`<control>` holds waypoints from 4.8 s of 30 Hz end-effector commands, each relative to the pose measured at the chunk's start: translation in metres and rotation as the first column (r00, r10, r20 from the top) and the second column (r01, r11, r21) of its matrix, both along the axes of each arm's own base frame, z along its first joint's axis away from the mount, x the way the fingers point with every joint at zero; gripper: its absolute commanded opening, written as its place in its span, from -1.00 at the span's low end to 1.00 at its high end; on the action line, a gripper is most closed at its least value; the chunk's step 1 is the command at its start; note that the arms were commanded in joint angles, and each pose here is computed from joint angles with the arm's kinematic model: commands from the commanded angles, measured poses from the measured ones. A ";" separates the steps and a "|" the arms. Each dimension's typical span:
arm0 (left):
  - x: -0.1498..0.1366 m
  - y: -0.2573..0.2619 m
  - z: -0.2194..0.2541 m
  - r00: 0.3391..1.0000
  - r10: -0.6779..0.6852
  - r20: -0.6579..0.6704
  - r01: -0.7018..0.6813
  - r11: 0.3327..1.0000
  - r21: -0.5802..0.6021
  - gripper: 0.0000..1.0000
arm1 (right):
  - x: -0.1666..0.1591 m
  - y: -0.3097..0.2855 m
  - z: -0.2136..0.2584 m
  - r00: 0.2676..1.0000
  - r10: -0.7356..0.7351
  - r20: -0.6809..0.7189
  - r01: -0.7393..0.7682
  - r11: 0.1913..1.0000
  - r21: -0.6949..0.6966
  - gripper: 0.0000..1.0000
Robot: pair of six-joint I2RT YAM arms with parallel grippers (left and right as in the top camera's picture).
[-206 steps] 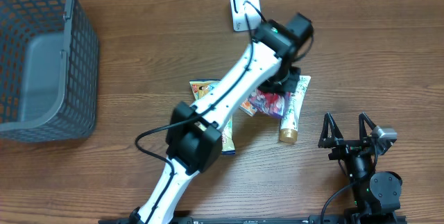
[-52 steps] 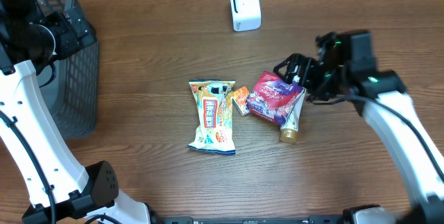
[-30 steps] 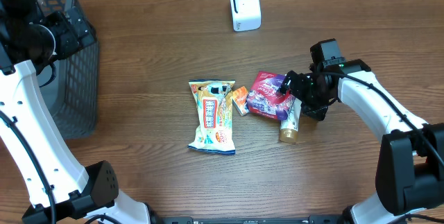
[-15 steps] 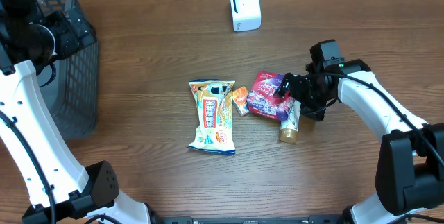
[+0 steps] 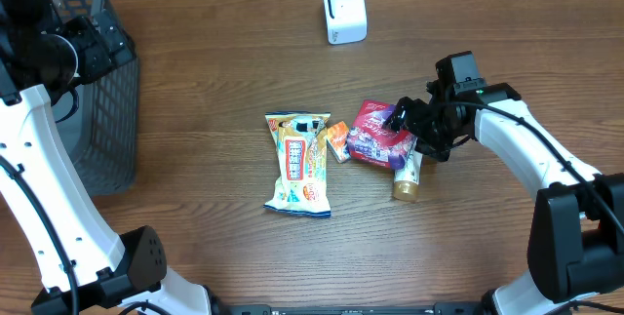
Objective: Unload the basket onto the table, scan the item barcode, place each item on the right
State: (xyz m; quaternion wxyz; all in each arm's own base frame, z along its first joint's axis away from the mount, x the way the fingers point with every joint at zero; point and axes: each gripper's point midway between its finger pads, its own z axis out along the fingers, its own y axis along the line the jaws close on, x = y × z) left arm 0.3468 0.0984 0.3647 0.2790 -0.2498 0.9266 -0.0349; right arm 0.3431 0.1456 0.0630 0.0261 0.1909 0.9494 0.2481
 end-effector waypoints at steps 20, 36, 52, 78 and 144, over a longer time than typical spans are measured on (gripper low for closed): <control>-0.005 0.003 0.004 1.000 0.001 0.006 -0.001 1.000 0.016 1.00 | 0.013 0.026 0.015 0.999 0.023 0.046 -0.027 0.996 0.088 -0.93; -0.005 0.003 0.004 1.000 0.001 0.006 -0.001 1.000 0.016 1.00 | -0.005 0.049 0.075 0.801 0.420 0.426 -0.555 0.787 0.268 -0.93; -0.005 0.003 0.004 1.000 0.001 0.006 -0.001 1.000 0.016 0.99 | -0.014 0.049 0.014 0.700 0.676 0.231 -0.613 0.734 -0.292 -0.65; -0.005 0.003 0.004 1.000 0.001 0.006 -0.001 1.000 0.016 1.00 | -0.080 0.169 0.102 0.474 0.799 0.371 -0.832 0.544 -0.108 0.99; -0.005 0.003 0.004 1.000 0.000 0.006 0.000 1.000 0.016 1.00 | -0.053 0.175 0.141 0.667 0.644 0.374 -0.722 0.684 0.110 -0.93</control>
